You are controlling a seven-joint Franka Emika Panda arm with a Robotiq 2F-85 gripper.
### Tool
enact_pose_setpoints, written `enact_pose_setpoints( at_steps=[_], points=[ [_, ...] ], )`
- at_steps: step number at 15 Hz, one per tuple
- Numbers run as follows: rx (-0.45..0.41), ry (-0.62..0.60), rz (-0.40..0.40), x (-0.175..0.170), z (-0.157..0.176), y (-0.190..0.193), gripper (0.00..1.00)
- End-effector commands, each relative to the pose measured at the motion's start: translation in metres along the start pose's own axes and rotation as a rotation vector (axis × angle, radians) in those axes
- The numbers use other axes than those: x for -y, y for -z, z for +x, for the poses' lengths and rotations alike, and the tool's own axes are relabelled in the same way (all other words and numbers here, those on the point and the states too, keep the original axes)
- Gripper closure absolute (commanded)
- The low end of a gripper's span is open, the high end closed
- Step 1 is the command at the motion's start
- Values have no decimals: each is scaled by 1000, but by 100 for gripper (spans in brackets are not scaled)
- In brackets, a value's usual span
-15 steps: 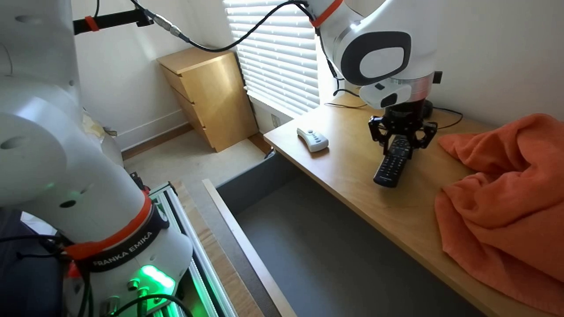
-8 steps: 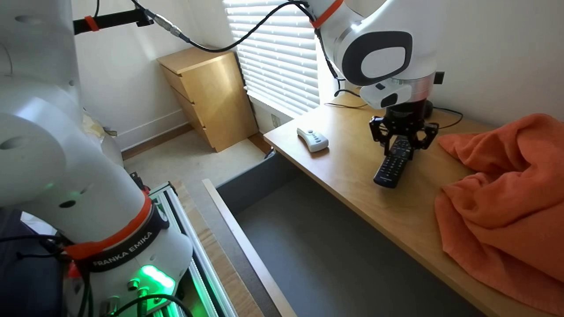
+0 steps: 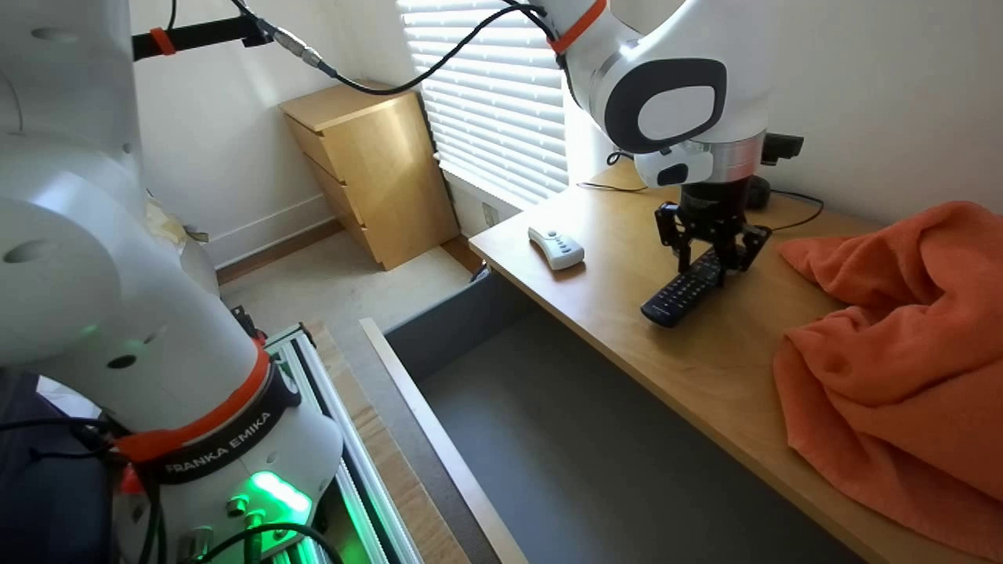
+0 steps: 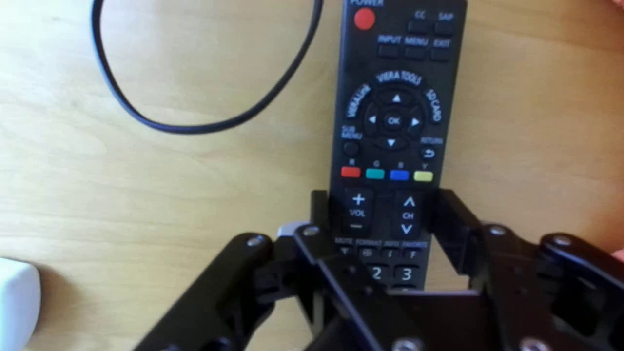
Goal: Turn the black remote ninety degrees clockwise
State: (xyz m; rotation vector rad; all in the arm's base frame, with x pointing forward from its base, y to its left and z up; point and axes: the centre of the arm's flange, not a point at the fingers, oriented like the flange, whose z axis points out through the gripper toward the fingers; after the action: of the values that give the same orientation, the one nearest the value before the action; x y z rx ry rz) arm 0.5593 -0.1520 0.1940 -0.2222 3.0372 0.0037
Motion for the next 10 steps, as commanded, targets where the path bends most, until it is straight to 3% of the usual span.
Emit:
enact_pose_setpoints(
  at_steps=[1,3,4,5,7,10],
  points=[
    [-6,-62,4,-10,-5,-5,69],
    [-9,-69,8,-12,-7,-7,69],
    [-12,-76,-2,-12,-8,-6,19],
    [-3,-80,5,-12,-8,-3,17],
    [38,-73,9,-13,-5,10,3],
    [51,73,67,-11,1,36,0]
  ],
)
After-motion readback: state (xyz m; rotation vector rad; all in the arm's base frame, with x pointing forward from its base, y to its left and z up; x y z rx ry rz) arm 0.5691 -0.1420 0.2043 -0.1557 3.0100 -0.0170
